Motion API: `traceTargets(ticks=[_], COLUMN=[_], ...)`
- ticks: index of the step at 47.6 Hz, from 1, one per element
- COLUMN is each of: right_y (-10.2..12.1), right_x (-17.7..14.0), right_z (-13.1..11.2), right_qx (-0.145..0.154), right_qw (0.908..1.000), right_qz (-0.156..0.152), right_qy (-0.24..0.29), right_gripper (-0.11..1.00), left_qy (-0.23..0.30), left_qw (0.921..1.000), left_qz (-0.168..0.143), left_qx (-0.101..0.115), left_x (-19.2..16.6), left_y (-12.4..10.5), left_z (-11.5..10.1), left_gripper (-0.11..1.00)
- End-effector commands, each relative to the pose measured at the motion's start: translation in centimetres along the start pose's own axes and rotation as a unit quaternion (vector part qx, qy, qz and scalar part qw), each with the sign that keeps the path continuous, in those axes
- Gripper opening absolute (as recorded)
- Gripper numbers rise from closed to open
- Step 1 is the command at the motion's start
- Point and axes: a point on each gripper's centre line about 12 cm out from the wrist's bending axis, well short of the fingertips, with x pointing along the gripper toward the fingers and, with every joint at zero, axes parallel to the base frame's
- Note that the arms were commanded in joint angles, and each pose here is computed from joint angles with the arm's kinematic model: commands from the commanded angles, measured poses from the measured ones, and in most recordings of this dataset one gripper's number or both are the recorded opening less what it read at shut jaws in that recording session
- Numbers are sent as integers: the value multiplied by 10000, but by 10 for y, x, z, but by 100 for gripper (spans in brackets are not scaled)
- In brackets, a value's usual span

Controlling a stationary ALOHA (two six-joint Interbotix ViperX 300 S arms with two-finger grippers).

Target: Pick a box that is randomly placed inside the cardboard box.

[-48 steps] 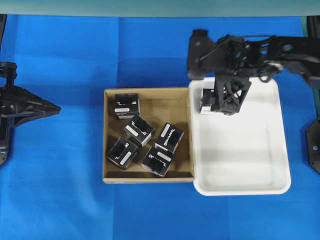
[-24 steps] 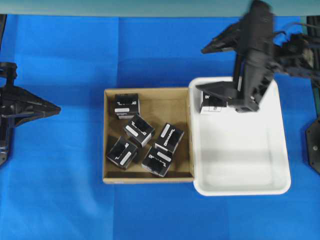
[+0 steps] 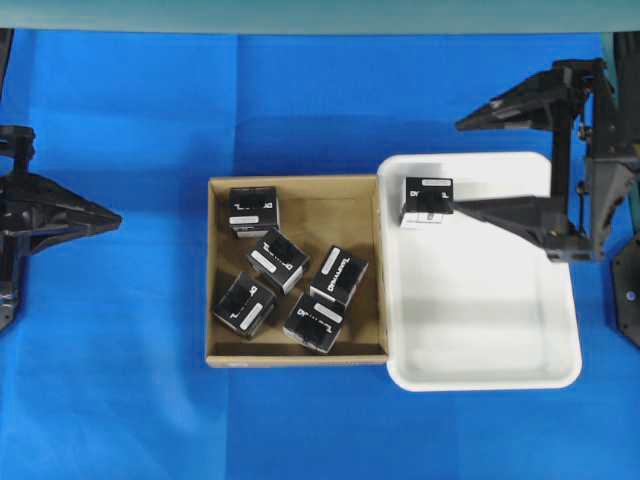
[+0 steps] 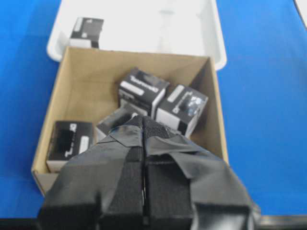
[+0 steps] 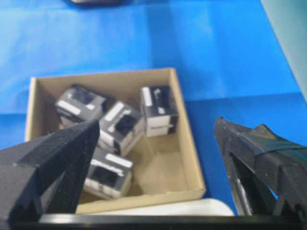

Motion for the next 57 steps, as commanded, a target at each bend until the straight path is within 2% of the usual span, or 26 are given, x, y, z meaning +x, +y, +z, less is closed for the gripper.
traceTargets(ticks=[1,10,20,30,38,51,57], right_y=[5,12,15,21,25,25,25], right_x=[-5,-13,-20,-25,-31,-37,-36], right_z=[5,1,3,-8,-16,-17,-18], right_qx=[4,-22,-31,425,470,494,501], right_qw=[9998,9994,9974,9937,9924,9914,9915], right_qz=[89,207,252,371,477,487,488], right_qy=[-160,-260,-669,-970,-1036,-1112,-1096], right_gripper=[99,99,99,99,99,99,99], left_qy=[-78,-102,-149,-332,-493,-531,-615], left_qw=[10000,9999,9999,9994,9988,9986,9980], left_qz=[21,34,46,35,28,26,20], left_qx=[16,12,8,-7,47,63,149], left_x=[0,0,-2,-9,-16,-16,-16], left_y=[1,1,2,1,1,1,1], left_z=[5,6,8,13,18,19,21], left_gripper=[-7,-7,-7,-7,-7,-7,-7])
